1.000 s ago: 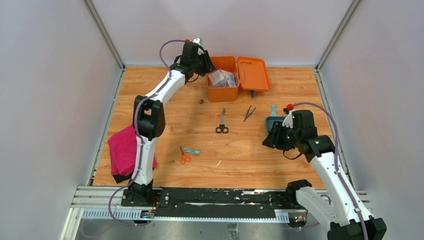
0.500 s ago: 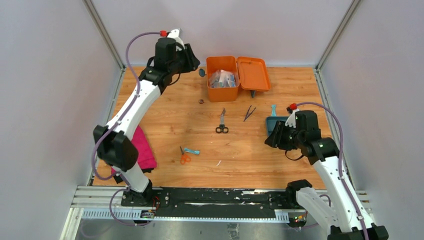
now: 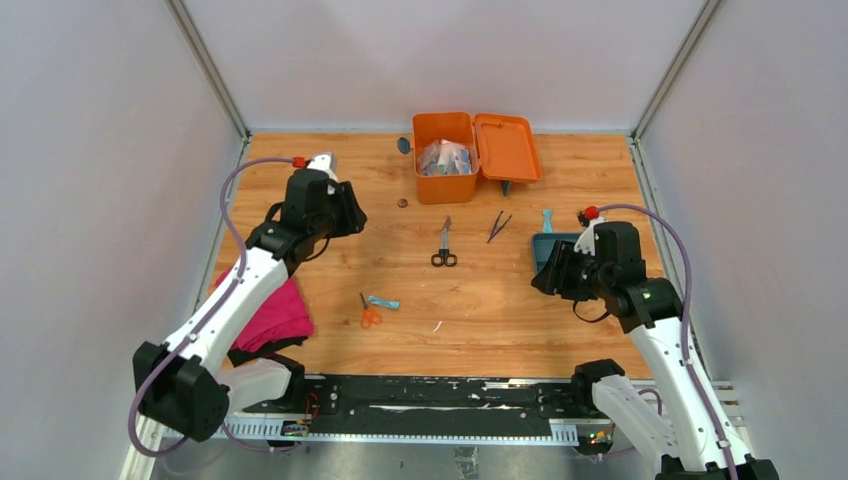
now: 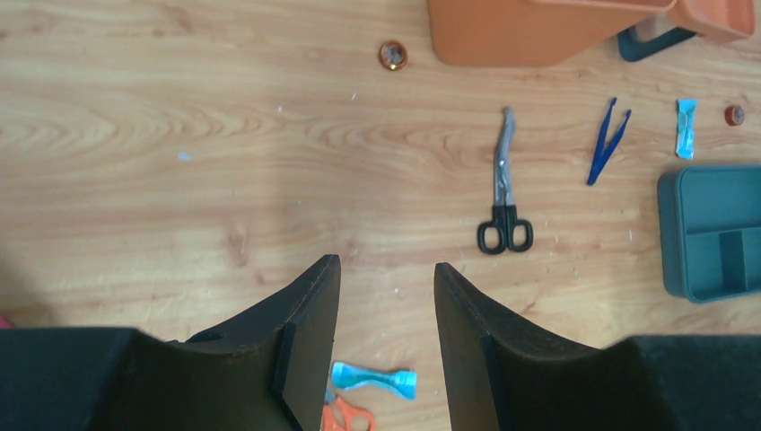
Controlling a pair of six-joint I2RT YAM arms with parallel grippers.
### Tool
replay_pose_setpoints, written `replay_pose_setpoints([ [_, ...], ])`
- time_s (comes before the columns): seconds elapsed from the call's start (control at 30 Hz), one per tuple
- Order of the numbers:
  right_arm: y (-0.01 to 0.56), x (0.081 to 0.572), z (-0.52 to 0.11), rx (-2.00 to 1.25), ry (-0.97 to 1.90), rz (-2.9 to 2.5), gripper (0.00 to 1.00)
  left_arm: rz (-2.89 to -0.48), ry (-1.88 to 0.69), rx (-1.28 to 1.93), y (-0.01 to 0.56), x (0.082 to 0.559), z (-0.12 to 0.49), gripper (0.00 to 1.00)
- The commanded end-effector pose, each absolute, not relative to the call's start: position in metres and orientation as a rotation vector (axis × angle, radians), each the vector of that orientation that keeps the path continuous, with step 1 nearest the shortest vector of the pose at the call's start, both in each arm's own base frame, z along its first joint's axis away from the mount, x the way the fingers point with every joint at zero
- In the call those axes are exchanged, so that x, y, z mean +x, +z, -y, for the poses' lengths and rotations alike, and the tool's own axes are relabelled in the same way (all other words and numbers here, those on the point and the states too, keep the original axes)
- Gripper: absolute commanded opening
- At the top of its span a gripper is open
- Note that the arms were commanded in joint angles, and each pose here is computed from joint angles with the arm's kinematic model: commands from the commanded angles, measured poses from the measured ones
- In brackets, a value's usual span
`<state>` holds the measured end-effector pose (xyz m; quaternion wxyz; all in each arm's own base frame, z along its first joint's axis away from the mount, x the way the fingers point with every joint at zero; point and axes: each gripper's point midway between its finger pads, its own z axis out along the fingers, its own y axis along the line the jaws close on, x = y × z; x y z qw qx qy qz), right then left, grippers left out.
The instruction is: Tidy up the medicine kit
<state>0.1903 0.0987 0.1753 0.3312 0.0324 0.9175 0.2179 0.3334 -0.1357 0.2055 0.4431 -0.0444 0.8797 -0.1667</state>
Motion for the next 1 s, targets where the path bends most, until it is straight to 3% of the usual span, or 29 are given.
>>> replay_pose_setpoints([
  [0.0, 0.187, 0.189, -0.092, 0.083, 0.533, -2.378, 0.53, -2.199, -0.396, -0.162, 0.195, 0.306, 0.123, 0.49],
  [0.4, 0.190, 0.191, -0.083, 0.110, 0.465, -2.394, 0.55, -2.251, -0.393, -0.234, 0.158, 0.258, 0.105, 0.52],
  [0.97, 0.185, 0.202, -0.092, 0.179, 0.521, -2.426, 0.50, -2.280, -0.362, -0.168, 0.160, 0.261, 0.102, 0.60],
])
